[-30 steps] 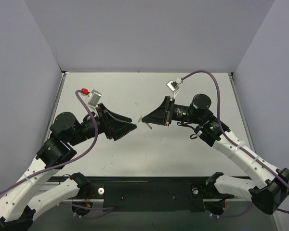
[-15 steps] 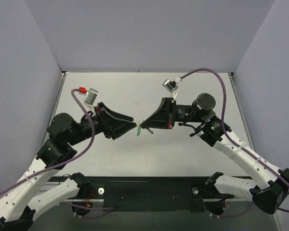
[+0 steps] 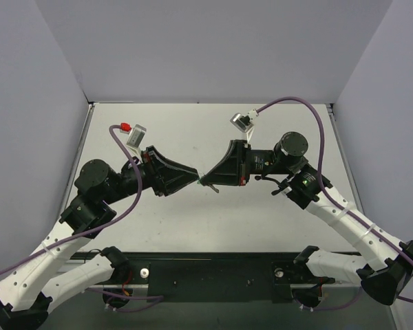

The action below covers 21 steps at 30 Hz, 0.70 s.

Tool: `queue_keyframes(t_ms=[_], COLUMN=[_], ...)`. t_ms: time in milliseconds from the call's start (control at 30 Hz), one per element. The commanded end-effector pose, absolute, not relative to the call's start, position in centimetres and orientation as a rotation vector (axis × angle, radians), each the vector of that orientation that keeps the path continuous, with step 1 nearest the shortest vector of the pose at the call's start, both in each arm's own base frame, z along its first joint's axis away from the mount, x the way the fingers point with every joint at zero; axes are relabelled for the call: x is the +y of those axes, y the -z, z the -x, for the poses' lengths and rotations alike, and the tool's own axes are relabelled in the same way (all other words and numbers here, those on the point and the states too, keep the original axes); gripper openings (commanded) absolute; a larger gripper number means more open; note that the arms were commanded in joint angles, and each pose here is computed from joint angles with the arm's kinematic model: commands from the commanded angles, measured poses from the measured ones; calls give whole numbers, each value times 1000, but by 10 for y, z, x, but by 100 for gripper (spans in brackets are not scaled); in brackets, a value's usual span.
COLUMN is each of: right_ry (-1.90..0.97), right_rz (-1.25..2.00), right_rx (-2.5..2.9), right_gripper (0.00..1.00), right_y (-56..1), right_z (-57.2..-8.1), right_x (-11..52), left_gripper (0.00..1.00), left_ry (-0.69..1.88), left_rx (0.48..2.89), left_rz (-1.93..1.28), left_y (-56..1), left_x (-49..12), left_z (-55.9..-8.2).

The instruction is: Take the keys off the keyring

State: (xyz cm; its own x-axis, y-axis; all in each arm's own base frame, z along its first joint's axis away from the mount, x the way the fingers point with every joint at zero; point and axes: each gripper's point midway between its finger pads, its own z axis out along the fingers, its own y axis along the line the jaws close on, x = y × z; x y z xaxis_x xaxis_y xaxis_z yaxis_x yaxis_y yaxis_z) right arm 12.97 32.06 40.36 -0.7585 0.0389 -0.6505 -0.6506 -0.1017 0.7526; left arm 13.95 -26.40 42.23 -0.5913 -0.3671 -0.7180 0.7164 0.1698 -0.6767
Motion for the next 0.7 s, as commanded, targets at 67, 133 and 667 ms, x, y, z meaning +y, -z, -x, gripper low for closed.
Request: queue_keyframes(t_ms=[67,133,667], right_ry=[-1899,-1898,-1878], right_rz=[762,762,787], right_rx=[1592,1595,1603], right_gripper=[0,0,0], right_y=[-425,-425,-427], right_z=[-120,-120,-121], right_x=[319,319,321], left_gripper=[37,35,15], left_ry=[1613,1619,1644], left_rx=[1494,1496,1519], left_rz=[-380,-386,-389], left_y=[-440,-439,-434], left_x=[-266,-267,-273], left_z=[-133,-133,-131])
